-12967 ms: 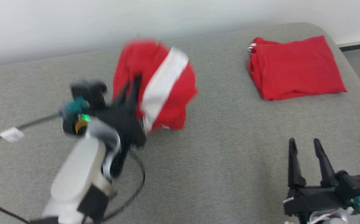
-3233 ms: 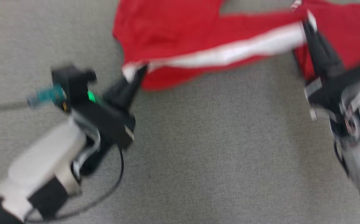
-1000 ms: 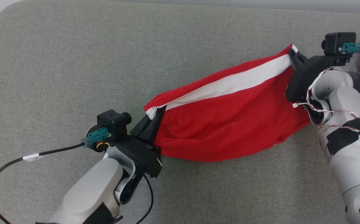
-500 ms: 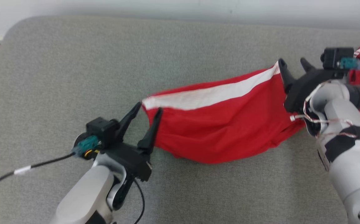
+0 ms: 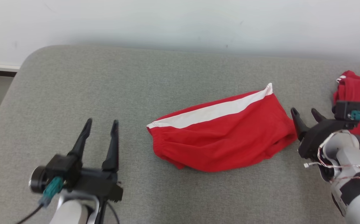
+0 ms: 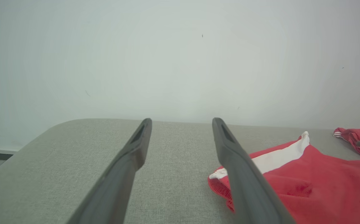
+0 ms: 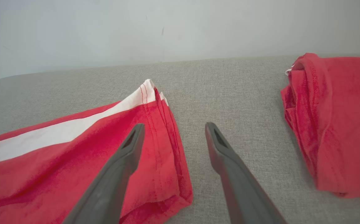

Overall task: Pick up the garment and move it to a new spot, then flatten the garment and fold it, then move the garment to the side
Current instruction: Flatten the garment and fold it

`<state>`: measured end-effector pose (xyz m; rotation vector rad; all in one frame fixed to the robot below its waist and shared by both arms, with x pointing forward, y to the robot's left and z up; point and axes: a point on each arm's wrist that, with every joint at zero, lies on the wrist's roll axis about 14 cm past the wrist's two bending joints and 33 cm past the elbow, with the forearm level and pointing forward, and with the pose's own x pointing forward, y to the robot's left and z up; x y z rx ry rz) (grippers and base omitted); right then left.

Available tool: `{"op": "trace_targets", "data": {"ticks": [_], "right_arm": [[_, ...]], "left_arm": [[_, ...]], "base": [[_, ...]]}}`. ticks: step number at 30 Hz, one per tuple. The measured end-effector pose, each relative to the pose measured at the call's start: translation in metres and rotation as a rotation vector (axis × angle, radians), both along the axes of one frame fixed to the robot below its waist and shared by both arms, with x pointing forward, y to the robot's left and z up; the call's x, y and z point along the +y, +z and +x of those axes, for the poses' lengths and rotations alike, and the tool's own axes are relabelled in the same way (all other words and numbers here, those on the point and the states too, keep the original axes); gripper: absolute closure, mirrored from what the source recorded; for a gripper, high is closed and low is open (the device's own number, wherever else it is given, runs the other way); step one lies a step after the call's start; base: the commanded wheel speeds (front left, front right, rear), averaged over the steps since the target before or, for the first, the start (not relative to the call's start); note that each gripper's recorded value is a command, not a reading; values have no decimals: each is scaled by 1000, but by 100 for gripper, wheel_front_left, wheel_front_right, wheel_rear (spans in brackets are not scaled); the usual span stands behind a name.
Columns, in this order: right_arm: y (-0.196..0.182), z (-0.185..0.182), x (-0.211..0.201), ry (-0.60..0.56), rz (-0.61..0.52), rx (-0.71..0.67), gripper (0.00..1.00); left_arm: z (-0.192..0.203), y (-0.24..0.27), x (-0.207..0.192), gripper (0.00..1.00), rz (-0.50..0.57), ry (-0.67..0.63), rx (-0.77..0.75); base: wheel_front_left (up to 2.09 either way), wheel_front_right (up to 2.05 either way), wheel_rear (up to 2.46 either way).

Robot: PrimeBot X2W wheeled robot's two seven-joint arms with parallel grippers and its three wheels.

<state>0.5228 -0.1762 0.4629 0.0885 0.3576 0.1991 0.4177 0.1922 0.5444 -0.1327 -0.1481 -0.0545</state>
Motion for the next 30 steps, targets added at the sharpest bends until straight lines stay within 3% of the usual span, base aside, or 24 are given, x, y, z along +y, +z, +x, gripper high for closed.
{"op": "trace_targets", "data": {"ticks": [9,17,18,21,30], "right_arm": [[-27,-8,7,23,-23,84,0],[-60,-8,5,3,-75,203,0],[-62,-8,11,12,-70,208,15],[-63,-8,19,27,-60,223,100],[-50,-31,19,2,34,171,100]], "left_arm": [[-39,-11,40,0,91,152,20],[-46,-18,45,0,98,162,39],[-47,-18,46,0,98,167,40],[-48,-17,48,0,96,174,39],[-65,-32,45,0,87,154,79]], "base": [[0,0,0],[0,0,0],[0,0,0],[0,0,0],[0,0,0]]}}
